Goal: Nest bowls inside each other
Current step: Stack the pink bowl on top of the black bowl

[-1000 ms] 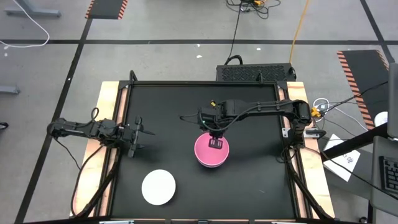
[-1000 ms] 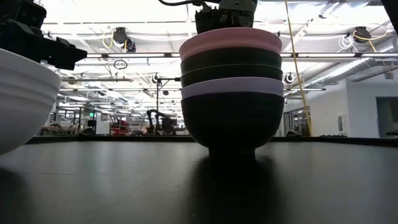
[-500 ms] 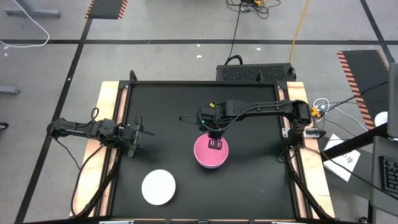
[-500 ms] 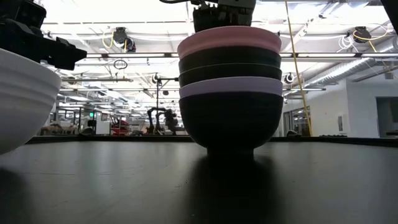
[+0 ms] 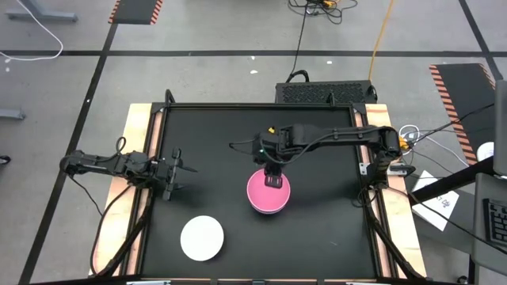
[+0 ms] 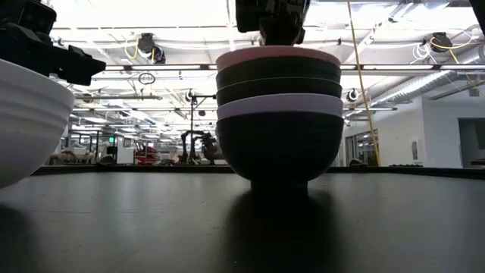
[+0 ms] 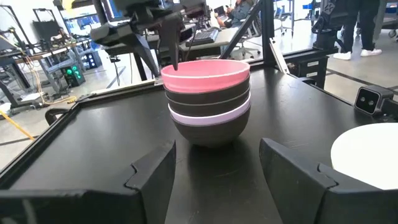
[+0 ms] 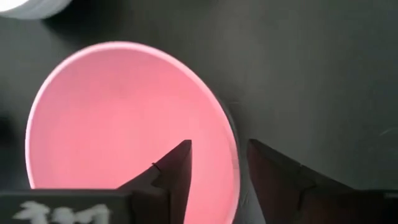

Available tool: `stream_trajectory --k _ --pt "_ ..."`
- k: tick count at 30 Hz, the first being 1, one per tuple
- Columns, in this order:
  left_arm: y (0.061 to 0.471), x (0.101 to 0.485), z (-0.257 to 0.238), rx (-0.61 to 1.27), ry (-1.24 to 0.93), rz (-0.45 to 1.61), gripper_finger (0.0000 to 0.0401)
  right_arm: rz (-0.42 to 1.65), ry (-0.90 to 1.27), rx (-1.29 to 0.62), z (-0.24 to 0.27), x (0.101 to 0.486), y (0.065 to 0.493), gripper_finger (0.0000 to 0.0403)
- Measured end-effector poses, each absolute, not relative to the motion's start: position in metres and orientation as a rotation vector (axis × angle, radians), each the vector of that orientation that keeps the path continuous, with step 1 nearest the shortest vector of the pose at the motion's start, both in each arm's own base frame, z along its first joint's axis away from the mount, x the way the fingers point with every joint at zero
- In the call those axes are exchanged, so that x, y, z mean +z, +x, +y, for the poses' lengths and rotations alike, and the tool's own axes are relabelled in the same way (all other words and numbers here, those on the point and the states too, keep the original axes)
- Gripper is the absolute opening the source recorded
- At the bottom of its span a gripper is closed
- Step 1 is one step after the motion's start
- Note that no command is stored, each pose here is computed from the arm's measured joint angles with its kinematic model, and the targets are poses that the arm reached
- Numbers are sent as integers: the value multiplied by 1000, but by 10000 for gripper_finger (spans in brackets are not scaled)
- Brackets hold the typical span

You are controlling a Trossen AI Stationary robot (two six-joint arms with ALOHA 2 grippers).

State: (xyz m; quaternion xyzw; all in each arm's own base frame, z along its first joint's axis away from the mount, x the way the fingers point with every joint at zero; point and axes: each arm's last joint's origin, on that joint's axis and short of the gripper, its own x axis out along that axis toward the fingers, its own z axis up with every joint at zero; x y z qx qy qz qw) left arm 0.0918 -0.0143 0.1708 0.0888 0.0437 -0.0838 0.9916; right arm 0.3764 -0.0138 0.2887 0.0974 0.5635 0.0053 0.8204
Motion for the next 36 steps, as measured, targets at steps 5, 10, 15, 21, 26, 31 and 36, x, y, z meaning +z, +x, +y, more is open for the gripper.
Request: stream_trajectory --k 5,10,15,21,26,31,36 --pt "92 171 -14 -168 177 87 234 1174 220 -6 -20 295 374 166" --pt "92 171 -14 -168 177 88 234 1153 214 -5 -24 295 376 169" --pt "92 171 -14 -168 177 87 234 1135 201 5 -24 293 380 169" --pt "92 171 -14 -170 169 88 234 1148 248 31 -25 280 379 169" --pt "92 171 -14 -170 169 88 234 1156 263 25 -25 265 378 169" --pt "92 171 -14 -170 169 88 234 1160 274 15 -27 263 378 169" --pt "92 171 -14 -170 168 88 234 1162 284 33 -26 263 378 169"
